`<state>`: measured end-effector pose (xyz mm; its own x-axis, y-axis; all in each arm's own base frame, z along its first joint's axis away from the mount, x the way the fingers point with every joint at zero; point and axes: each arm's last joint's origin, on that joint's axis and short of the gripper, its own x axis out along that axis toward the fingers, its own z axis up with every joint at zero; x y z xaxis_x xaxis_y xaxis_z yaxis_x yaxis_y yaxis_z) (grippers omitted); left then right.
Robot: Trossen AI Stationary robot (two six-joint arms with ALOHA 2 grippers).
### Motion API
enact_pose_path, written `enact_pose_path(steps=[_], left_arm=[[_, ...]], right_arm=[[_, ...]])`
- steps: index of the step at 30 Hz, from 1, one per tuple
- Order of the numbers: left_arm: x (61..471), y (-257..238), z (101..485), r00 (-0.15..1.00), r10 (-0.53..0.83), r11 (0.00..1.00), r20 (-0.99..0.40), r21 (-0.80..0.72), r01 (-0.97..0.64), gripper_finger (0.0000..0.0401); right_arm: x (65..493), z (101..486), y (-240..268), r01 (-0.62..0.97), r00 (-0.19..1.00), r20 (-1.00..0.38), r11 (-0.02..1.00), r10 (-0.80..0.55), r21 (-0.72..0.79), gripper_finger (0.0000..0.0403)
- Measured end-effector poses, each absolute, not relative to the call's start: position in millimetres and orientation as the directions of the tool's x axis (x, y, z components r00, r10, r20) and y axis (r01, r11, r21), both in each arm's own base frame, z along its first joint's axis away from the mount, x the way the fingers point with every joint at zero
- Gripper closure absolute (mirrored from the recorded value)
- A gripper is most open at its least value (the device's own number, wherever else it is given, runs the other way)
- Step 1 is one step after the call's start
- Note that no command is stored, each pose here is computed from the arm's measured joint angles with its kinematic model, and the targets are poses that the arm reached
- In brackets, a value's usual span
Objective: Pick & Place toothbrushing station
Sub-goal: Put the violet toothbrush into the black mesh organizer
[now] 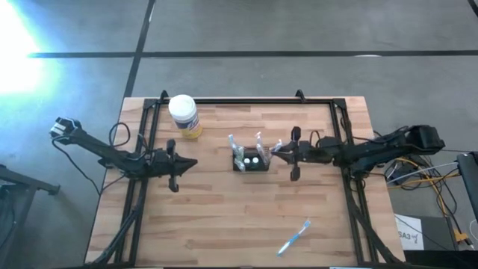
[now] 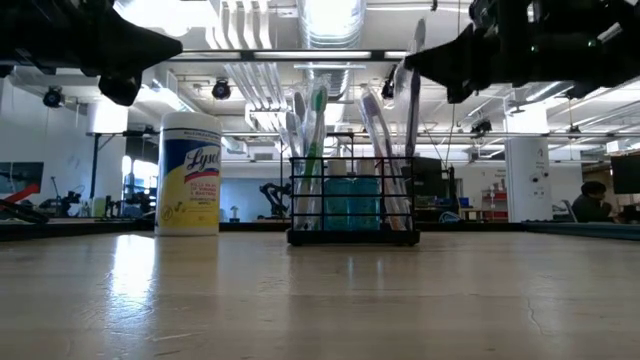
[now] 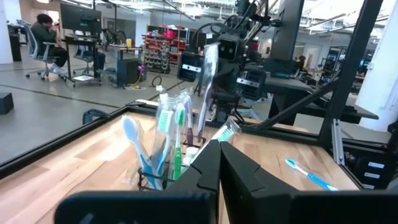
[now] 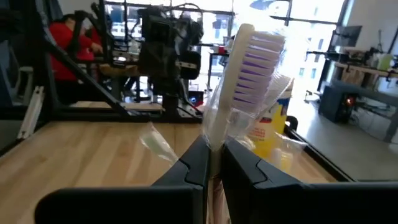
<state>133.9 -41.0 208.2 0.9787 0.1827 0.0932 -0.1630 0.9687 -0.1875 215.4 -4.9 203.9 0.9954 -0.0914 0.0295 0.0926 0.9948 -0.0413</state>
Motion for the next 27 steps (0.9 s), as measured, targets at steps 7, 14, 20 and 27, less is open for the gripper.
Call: enact_pose_path(steps=[7,14,20,27], left_arm=[[134.8,-41.4,207.1,0.98,0.182,0.969,0.085,-0.184,-0.164,0.0392],[135.8,-41.8,205.7,0.98,0.182,0.969,0.077,-0.183,-0.166,0.0392],[137.0,-42.3,204.2,0.981,0.182,0.969,0.066,-0.181,-0.168,0.0392],[138.3,-42.9,202.3,0.982,0.182,0.968,0.054,-0.183,-0.169,0.0392]], right_arm=[[225.0,186.3,-11.3,0.125,0.992,0.019,0.992,-0.125,-0.001,0.0381],[235.0,161.7,-13.4,0.179,0.981,-0.079,0.984,-0.177,0.012,0.0381],[242.5,146.9,-13.9,0.184,0.977,-0.113,0.983,-0.181,0.019,0.0381],[248.5,141.0,-14.0,0.182,0.976,-0.13,0.982,-0.175,0.041,0.0377]])
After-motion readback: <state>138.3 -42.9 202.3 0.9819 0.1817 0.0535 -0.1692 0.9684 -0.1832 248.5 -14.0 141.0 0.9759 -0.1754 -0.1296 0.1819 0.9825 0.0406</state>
